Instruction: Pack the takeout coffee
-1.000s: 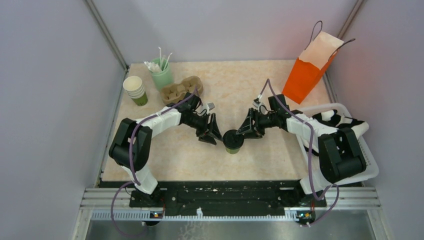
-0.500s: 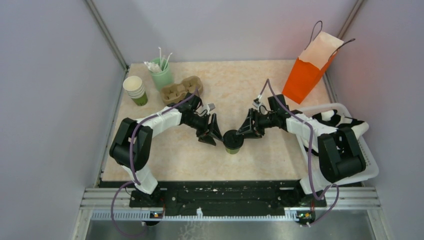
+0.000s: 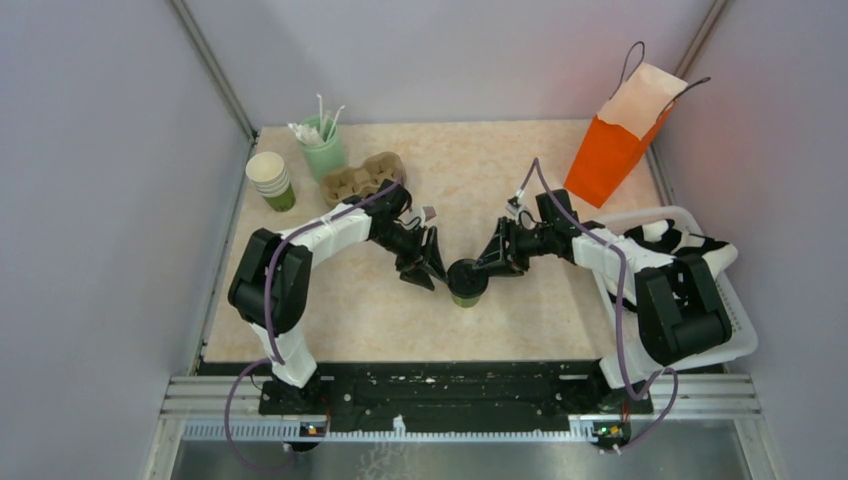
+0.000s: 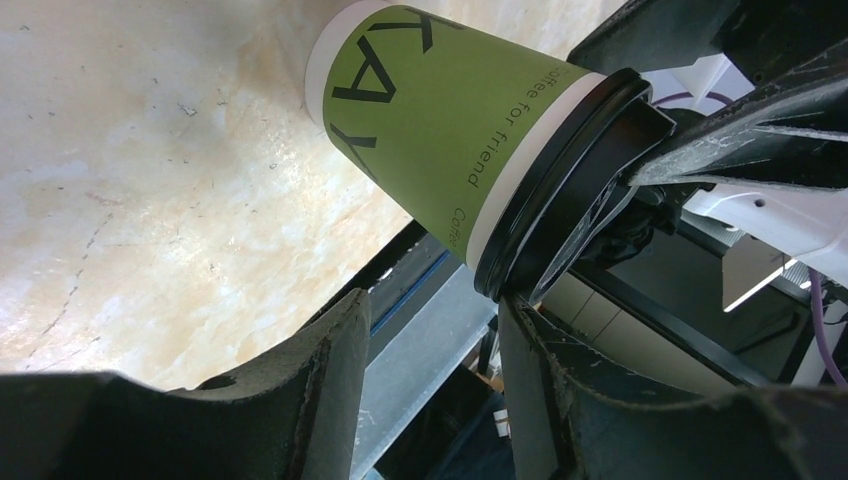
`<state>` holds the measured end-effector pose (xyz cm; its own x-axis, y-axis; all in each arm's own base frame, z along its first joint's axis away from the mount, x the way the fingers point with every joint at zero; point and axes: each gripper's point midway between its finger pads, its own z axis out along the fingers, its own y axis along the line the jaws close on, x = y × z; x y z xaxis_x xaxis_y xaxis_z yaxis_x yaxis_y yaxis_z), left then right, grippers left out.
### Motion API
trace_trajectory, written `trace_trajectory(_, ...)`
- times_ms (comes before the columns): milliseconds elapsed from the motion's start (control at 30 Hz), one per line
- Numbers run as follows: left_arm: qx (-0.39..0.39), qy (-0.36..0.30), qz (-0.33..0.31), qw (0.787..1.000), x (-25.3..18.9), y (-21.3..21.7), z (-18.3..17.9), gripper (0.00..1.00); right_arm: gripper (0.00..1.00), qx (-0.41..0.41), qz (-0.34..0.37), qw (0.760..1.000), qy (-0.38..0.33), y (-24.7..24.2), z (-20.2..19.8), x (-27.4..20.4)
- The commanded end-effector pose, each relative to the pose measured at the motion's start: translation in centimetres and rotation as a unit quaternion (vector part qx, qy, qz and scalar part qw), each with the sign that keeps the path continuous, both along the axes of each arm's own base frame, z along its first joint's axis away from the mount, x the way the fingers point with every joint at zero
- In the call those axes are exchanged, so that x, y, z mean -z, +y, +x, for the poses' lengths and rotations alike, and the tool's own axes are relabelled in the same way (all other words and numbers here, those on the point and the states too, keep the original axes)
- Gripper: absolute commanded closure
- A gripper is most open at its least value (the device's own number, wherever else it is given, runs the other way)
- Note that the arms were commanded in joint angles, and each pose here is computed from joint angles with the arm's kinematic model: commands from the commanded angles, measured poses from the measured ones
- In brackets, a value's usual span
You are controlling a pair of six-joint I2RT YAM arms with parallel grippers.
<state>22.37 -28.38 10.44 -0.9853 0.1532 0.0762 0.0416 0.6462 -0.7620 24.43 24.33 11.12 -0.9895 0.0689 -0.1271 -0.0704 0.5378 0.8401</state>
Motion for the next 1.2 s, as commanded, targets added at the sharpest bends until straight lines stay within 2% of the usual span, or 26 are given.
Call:
trace_trajectory(0,0.014,-0.025,0.174,0.984,7.9,3.7,-0.9,0.46,0.51,0.003,-0.033,0.999,0.007,-0.3,-0.5,2.7)
trace_trajectory(100,0.02,-0.024,0.21,0.977,9.6,5.0,-1.7,0.46,0.51,0.005,-0.041,0.999,0.007,-0.6,-0.7,3.2)
trace_trajectory(233,0.024,-0.025,0.227,0.973,10.6,5.7,-1.9,0.47,0.51,0.004,-0.044,0.999,0.005,-0.7,-0.7,3.3)
trace_trajectory(400,0.015,-0.067,0.149,0.987,5.8,2.4,0.6,0.45,0.49,-0.004,-0.043,0.999,-0.02,-0.6,-0.1,1.5)
trace_trajectory(600,0.0,-0.097,0.092,0.991,1.7,0.0,2.6,0.41,0.44,-0.016,-0.041,0.998,-0.035,-0.4,0.6,-0.2)
trace_trajectory(900,-0.001,-0.114,0.083,0.99,0.0,-0.1,3.0,0.35,0.34,-0.021,-0.058,0.997,-0.044,-0.7,0.9,-1.0)
trace_trajectory(1167,-0.007,-0.139,0.084,0.987,-2.0,0.6,3.7,0.26,0.18,-0.013,-0.104,0.993,-0.061,-2.1,0.8,-1.5)
